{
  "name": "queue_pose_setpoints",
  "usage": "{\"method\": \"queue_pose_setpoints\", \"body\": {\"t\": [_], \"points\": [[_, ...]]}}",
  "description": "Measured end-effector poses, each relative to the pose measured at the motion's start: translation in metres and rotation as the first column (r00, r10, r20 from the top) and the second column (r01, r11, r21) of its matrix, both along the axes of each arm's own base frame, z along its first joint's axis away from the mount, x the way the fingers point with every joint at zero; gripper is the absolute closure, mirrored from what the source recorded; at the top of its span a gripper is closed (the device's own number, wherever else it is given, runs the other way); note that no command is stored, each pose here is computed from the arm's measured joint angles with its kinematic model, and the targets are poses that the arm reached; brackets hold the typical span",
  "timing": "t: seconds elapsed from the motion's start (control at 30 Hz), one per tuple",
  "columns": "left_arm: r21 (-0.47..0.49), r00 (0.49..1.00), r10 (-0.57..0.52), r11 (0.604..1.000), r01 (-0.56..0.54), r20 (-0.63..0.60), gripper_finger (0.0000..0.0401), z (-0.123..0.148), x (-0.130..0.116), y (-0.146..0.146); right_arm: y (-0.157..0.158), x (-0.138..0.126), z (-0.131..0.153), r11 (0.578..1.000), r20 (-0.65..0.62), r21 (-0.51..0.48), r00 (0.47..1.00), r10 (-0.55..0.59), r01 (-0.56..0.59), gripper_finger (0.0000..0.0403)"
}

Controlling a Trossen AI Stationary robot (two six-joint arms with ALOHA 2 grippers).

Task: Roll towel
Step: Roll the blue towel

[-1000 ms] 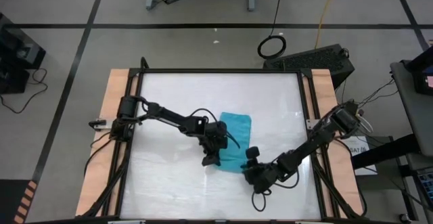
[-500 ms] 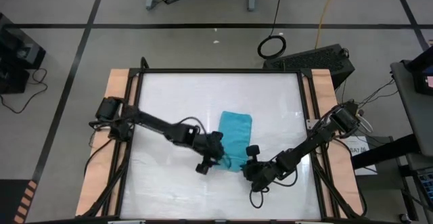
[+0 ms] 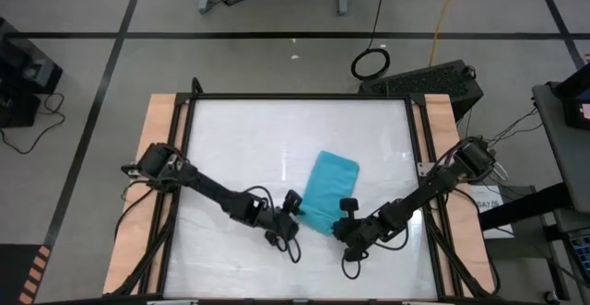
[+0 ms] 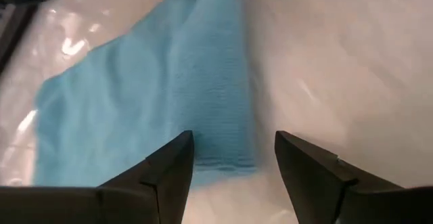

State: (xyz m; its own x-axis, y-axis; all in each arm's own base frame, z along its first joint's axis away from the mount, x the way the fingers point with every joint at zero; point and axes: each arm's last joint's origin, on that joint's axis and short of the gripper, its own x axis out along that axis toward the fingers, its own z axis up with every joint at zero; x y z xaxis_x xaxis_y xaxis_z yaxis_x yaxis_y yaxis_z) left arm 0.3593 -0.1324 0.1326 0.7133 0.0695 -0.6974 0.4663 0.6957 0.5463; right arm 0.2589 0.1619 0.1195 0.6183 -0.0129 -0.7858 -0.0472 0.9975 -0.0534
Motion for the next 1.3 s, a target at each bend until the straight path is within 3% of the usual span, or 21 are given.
{"method": "queue_pose_setpoints", "body": {"t": [0.23, 0.33, 0.57, 0.87, 1.0, 1.2, 1.3], "points": [[0.062, 0.996, -0.090, 0.994, 0.089, 0.019, 0.0187, 0.002, 0.002, -0.002, 0.001, 0.000, 0.001, 0.999, -0.002, 0.032, 1.000, 0.001, -0.001, 0.0401], [0.010, 0.991, -0.133, 0.991, 0.133, -0.013, 0.0187, 0.000, 0.004, 0.004, 0.001, 0.000, 0.001, 0.999, -0.002, 0.034, 1.000, 0.002, -0.002, 0.0401], [0.008, 0.992, -0.124, 0.992, 0.124, -0.027, 0.0187, -0.003, 0.009, 0.019, 0.002, 0.001, 0.002, 0.999, 0.004, 0.042, 1.000, 0.006, -0.006, 0.0401], [-0.094, 0.983, -0.161, 0.984, 0.153, -0.089, 0.0195, -0.009, 0.014, 0.045, 0.002, 0.001, 0.002, 0.999, 0.007, 0.044, 1.000, 0.006, -0.006, 0.0401], [-0.137, 0.979, -0.182, 0.976, 0.168, -0.096, 0.0243, -0.015, 0.016, 0.046, 0.002, 0.001, 0.004, 0.999, 0.012, 0.049, 1.000, 0.005, -0.006, 0.0401], [-0.210, 0.971, -0.208, 0.961, 0.181, -0.116, 0.0379, -0.017, 0.014, 0.043, 0.003, -0.001, 0.009, 0.997, 0.004, 0.077, 1.000, 0.002, -0.002, 0.0401], [-0.335, 0.969, -0.201, 0.931, 0.145, -0.141, 0.0388, -0.015, 0.016, 0.041, 0.003, -0.001, 0.012, 0.993, -0.003, 0.120, 1.000, -0.005, 0.005, 0.0401]]}}
